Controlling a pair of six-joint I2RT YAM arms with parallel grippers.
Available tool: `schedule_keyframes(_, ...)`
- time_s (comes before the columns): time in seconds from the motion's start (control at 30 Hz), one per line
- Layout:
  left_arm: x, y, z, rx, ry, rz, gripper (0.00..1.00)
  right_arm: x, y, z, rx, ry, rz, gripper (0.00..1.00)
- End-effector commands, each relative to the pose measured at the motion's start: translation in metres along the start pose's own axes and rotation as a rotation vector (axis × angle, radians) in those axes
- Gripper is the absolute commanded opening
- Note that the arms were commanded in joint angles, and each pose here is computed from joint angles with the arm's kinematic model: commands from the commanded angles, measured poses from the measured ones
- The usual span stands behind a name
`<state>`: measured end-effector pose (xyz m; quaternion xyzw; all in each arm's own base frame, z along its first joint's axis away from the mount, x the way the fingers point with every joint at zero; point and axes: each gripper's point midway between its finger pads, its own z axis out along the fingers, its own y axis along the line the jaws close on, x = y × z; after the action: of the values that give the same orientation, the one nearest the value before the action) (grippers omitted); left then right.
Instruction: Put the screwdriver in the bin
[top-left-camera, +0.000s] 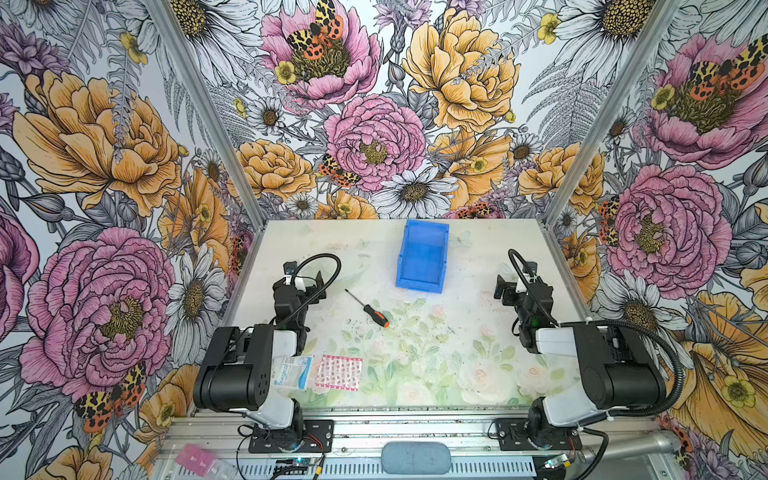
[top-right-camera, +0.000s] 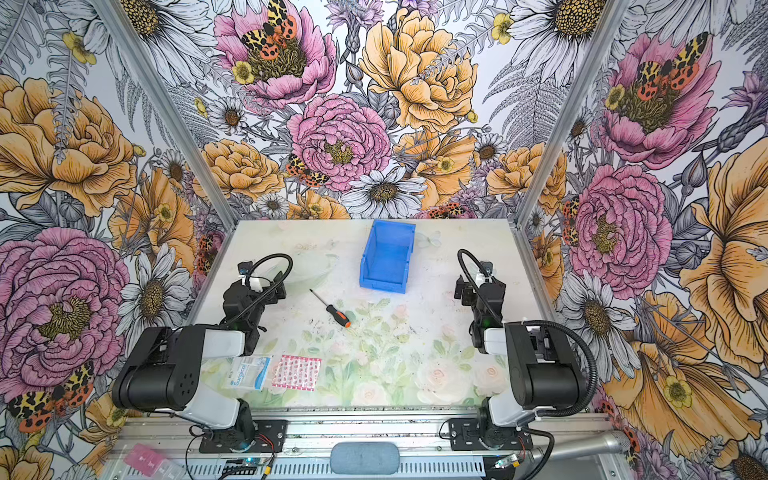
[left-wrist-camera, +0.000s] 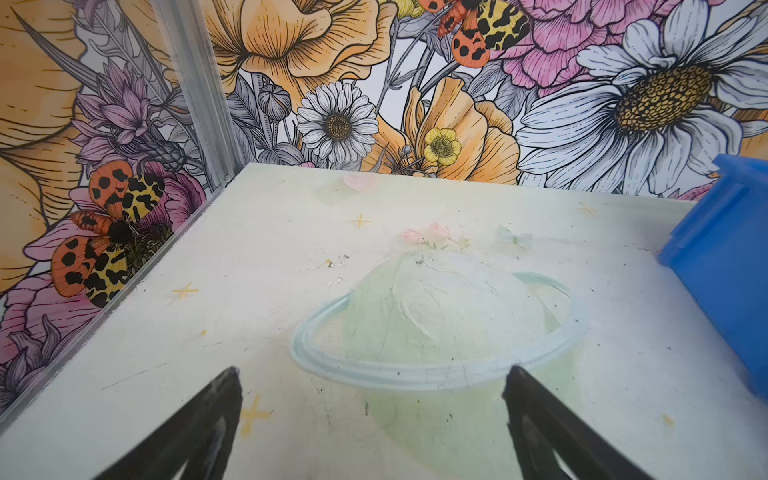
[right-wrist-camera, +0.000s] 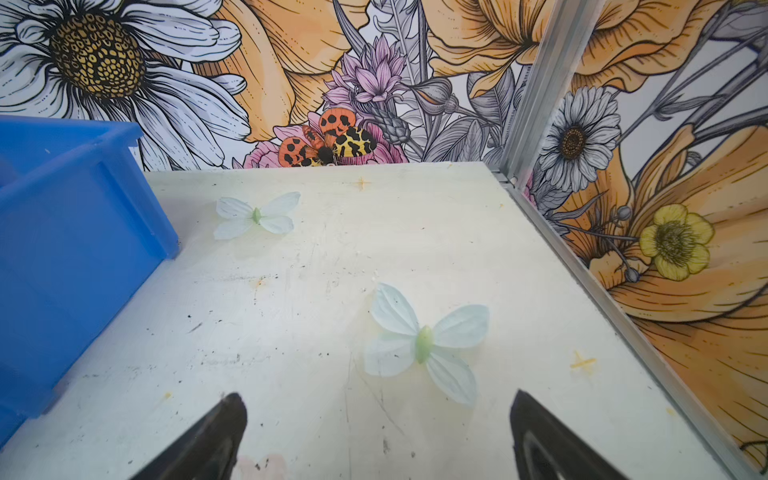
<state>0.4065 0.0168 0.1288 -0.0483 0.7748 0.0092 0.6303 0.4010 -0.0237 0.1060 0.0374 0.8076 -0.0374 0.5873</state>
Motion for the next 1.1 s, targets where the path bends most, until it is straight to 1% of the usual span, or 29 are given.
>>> schedule_keyframes(0.0,0.0006,0.0006,0.0002,-0.009,-0.006,0.007,0.99,-0.0054,0.0031,-0.0003,-0.006,-0.029,-0.011,0.99)
schedule_keyframes(1.07,0.0001,0.0011,0.0007,-0.005,-0.006,0.003,0.99,-0.0054,0.0018,0.0009,-0.014,-0.026,0.002,1.0)
